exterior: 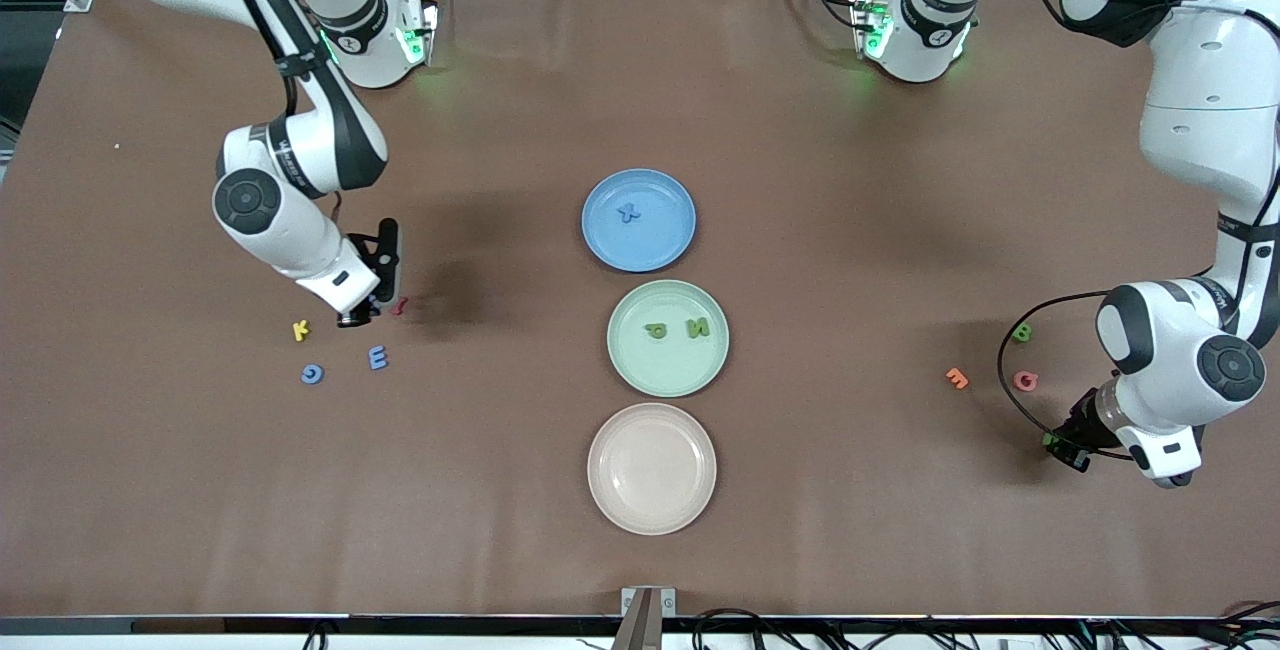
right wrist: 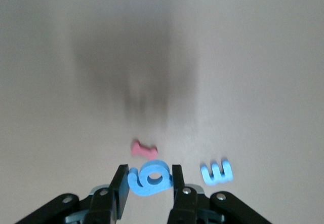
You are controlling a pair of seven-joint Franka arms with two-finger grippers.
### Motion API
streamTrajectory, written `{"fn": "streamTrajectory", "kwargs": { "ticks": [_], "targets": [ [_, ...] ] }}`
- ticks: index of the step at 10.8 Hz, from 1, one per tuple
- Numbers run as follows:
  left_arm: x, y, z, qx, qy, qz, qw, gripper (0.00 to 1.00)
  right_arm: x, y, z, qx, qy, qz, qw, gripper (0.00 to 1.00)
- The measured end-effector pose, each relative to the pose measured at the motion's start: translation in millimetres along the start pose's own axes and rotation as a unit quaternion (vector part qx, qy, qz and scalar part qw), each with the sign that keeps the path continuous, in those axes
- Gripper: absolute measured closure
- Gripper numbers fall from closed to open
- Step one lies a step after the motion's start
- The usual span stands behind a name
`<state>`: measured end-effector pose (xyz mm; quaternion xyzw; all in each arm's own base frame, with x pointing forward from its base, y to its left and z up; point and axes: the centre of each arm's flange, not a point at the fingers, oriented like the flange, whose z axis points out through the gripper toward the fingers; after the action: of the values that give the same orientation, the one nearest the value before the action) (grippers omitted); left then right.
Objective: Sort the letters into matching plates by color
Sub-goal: 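Carry the blue 9 toward the blue plate with the right gripper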
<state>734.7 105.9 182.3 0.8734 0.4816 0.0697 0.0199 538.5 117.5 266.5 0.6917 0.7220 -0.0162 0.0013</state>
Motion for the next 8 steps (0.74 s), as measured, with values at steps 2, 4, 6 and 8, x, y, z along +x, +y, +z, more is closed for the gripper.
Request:
{"fn": "streamTrajectory", "kwargs": {
  "ticks": [2, 4, 6, 8],
  "targets": [
    [0.5, 0.6, -1.2, -0.001, 0.001, 0.000, 1.000, 0.72, 42.0, -11.4, -4.3, 0.012, 0.015, 0.027, 0.999, 0.61],
    [-0.2, 4.2, -5.1, -0.005, 0.003, 0.002, 1.000, 0.72, 101.6, -32.4, -5.5, 0.021, 0.011, 0.073, 0.997, 0.61],
    [-9.6, 15.6, -12.6, -0.007, 0.003, 0.011, 1.000, 0.72, 173.1, -66.1, -7.5, 0.024, 0.010, 0.124, 0.992, 0.61],
    [-24.9, 28.6, -27.8, 0.005, -0.008, 0.024, 1.000, 0.72, 236.0, -107.0, -9.7, 0.025, 0.009, 0.172, 0.985, 0.61]
  ]
}}
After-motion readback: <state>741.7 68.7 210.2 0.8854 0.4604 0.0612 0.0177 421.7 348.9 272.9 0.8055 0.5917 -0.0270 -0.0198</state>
